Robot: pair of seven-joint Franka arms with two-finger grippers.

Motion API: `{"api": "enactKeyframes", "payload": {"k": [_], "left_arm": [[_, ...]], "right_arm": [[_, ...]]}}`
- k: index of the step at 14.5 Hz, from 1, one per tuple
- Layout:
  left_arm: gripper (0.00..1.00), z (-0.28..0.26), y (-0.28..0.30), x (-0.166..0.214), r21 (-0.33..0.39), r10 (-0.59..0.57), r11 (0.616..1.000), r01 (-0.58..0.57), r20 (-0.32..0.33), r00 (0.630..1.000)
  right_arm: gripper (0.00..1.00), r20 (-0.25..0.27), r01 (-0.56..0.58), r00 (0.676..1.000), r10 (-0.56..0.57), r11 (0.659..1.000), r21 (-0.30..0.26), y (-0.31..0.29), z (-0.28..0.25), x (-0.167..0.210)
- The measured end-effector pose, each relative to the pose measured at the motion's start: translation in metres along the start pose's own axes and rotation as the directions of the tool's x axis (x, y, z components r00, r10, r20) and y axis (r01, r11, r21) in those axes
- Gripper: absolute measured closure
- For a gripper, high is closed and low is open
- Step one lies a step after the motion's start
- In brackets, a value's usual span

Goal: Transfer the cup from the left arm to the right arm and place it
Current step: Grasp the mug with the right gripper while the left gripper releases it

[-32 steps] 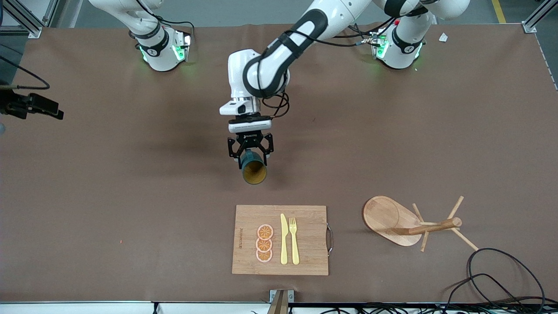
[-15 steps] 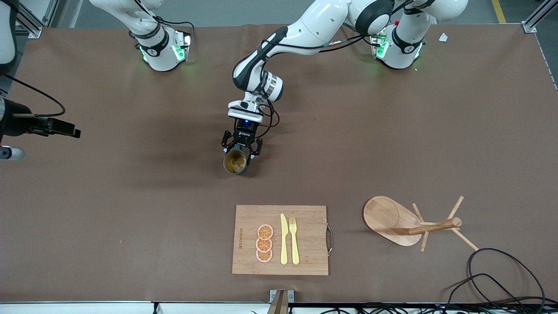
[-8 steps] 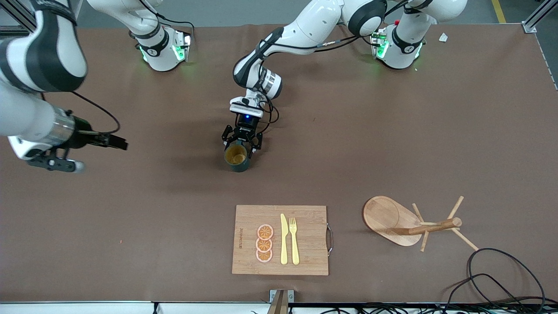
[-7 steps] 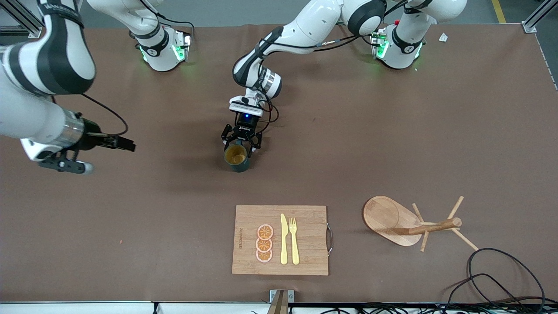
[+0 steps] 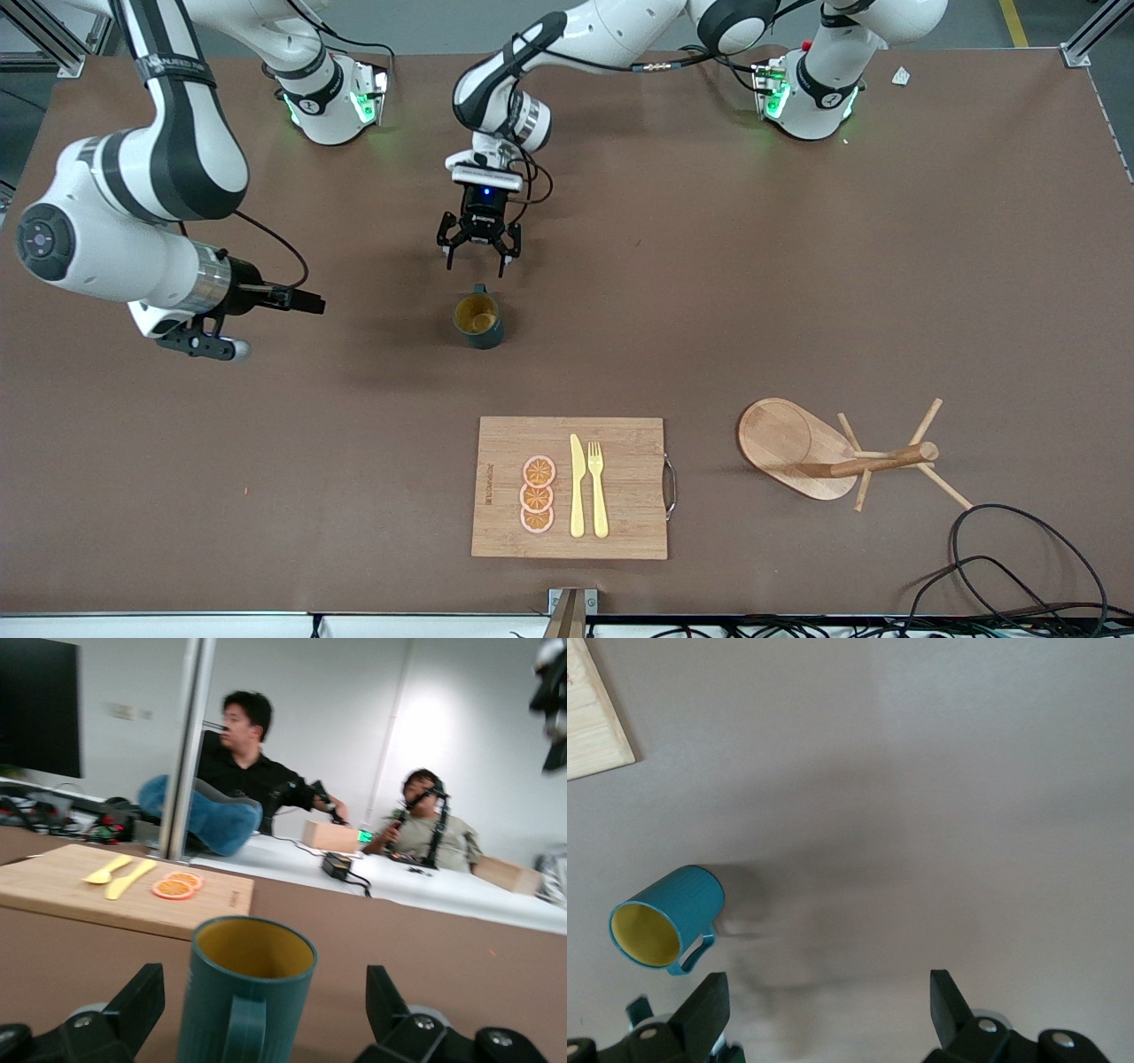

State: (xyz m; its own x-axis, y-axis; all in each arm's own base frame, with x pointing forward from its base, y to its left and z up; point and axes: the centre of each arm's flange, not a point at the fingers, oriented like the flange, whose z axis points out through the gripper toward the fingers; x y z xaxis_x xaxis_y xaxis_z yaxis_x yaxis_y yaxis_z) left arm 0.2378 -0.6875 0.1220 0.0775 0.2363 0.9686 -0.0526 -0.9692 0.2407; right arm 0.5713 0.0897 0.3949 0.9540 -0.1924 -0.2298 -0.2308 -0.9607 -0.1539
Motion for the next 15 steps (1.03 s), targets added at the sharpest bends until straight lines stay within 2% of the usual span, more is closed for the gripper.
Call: {"api": "enactKeyframes", "payload": {"k": [3, 5, 7, 12, 15], "left_arm": [[0.0, -0.011, 0.011, 0.021, 0.08, -0.06, 0.995, 0.057, 0.04, 0.997], [0.0, -0.026, 0.025, 0.045, 0.134, -0.117, 0.985, 0.107, 0.076, 0.99], [0.0, -0.043, 0.039, 0.076, 0.204, -0.167, 0.969, 0.141, 0.119, 0.979], [0.0, -0.058, 0.058, 0.167, 0.408, -0.292, 0.895, 0.177, 0.237, 0.927], [0.0, -0.053, 0.055, 0.237, 0.524, -0.309, 0.845, 0.105, 0.319, 0.896]], "right_arm": [[0.0, -0.024, 0.012, 1.0, -0.011, 1.0, 0.023, -0.016, 0.023, -0.006], [0.0, -0.05, 0.014, 0.999, -0.012, 0.999, 0.047, -0.026, 0.045, -0.012], [0.0, -0.087, 0.014, 0.996, -0.01, 0.999, 0.047, -0.043, 0.067, -0.022], [0.0, -0.131, -0.01, 0.991, 0.015, 0.999, 0.043, -0.095, 0.105, -0.051], [0.0, -0.158, -0.025, 0.987, 0.032, 0.999, 0.046, -0.112, 0.125, -0.054]]}}
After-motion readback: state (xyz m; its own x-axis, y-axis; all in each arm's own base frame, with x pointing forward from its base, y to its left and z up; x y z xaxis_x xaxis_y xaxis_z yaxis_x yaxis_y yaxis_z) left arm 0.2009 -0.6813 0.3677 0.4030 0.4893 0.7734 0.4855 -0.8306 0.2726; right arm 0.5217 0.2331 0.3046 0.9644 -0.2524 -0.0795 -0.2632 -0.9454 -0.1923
